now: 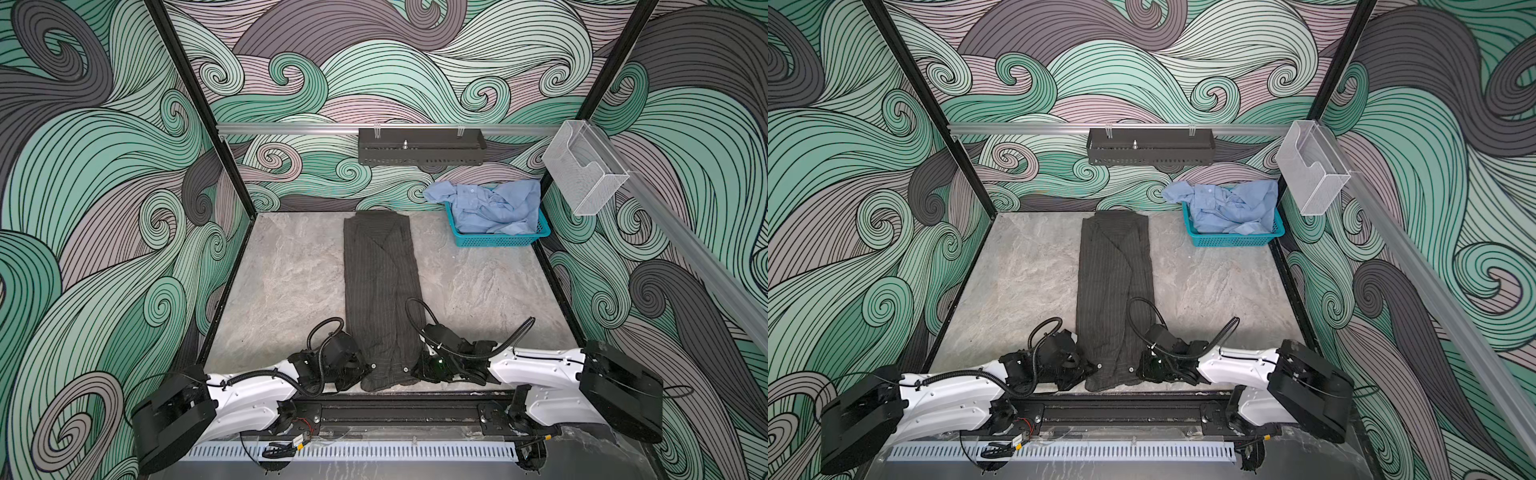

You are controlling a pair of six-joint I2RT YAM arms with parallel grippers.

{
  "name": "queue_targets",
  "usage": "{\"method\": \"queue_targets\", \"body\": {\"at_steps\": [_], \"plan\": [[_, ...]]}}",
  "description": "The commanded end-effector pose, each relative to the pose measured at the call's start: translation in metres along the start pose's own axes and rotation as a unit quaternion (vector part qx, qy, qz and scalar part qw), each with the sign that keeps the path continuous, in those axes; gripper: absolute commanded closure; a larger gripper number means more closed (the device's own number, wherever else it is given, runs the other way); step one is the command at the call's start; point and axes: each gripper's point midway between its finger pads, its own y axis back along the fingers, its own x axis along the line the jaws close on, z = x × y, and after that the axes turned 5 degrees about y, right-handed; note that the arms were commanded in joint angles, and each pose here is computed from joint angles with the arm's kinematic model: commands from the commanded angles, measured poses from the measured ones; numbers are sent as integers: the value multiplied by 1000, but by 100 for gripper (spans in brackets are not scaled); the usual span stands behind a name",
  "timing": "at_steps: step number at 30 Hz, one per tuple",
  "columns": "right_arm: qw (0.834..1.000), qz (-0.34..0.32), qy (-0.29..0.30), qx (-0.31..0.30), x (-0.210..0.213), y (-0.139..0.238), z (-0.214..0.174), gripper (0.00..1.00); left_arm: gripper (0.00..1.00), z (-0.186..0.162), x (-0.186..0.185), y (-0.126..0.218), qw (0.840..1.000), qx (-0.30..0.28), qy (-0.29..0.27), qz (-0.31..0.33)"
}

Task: Fold and stack the long sleeve shirts
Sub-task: 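Fold the held cuff end over the strip toward the basket with both grippers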

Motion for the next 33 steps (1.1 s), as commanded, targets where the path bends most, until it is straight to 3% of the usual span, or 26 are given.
{"method": "queue_targets", "body": {"at_steps": [1, 8, 12, 17, 25, 33], "plan": [[999, -7, 12, 32, 8, 2, -19, 99, 100, -9, 30, 9, 996, 18, -39, 79], [999, 5, 28, 43, 27, 13, -49, 100, 100, -40, 35, 25, 992, 57, -70, 86], [998, 38, 42, 20, 45, 32, -48, 100, 100, -44, 21, 45, 992, 44, -87, 74], [997, 47, 49, -37, 60, 65, -13, 100, 100, -17, -32, 76, 992, -39, -116, -13], [998, -1, 39, -45, 74, 103, 44, 100, 100, 25, -106, 106, 990, -51, -123, -53], [998, 17, 22, -59, 92, 113, 114, 100, 100, 87, -153, 110, 990, -79, -98, -64]]}}
